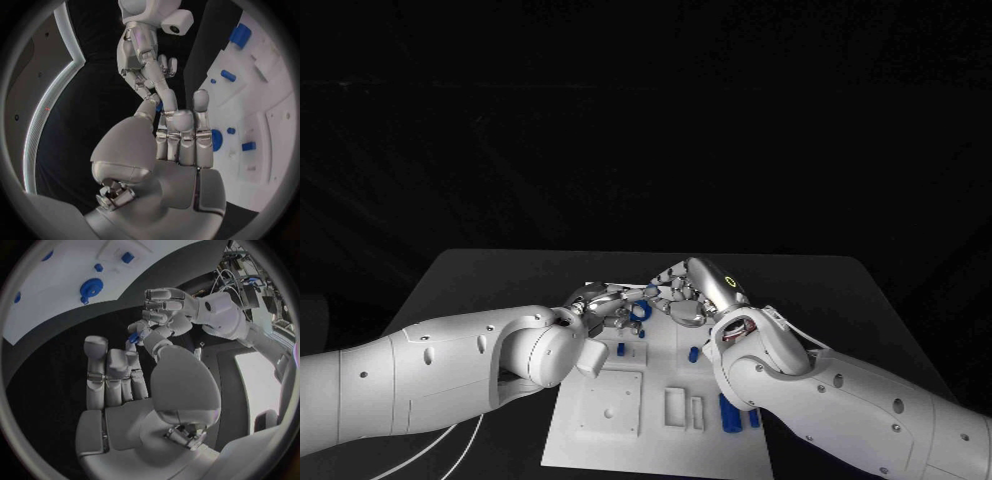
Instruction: Assemble the parts on the task board
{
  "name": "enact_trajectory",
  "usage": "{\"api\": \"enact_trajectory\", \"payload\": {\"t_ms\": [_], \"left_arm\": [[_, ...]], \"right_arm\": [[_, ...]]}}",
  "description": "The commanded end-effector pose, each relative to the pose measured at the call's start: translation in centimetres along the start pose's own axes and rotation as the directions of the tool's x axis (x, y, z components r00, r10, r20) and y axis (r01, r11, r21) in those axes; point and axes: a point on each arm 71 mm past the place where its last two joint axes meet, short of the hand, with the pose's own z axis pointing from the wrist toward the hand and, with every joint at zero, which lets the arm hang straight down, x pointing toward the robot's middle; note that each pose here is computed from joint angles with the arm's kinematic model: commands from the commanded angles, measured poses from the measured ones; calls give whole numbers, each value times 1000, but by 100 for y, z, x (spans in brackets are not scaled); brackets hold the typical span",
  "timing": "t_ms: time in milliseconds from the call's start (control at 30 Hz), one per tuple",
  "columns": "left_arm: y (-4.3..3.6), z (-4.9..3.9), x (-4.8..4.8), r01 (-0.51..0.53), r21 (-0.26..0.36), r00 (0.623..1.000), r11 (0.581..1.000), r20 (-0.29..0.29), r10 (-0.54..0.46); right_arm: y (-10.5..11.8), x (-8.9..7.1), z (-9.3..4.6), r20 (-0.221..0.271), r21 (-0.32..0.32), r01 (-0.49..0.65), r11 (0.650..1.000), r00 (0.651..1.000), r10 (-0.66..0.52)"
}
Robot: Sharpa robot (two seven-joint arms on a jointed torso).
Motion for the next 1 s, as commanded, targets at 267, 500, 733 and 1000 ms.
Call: {"api": "enact_trajectory", "payload": {"t_ms": [267, 500, 733, 1000], "left_arm": [[-17, 3, 48, 8, 5, 999, 1000, -34, -7], [-14, 2, 51, 9, 1, 999, 1000, -41, -9], [-9, -3, 45, 9, -2, 999, 1000, -43, -10], [5, -8, 13, -18, -20, 999, 1000, -50, 17]], "right_arm": [[32, 32, -13, -21, -35, 8, 999, 1000, -9], [22, 40, -14, -36, -34, 5, 999, 999, -6], [9, 41, -17, -45, -33, 3, 999, 999, -5], [-10, 39, -23, -54, -28, -10, 1000, 998, 9]]}}
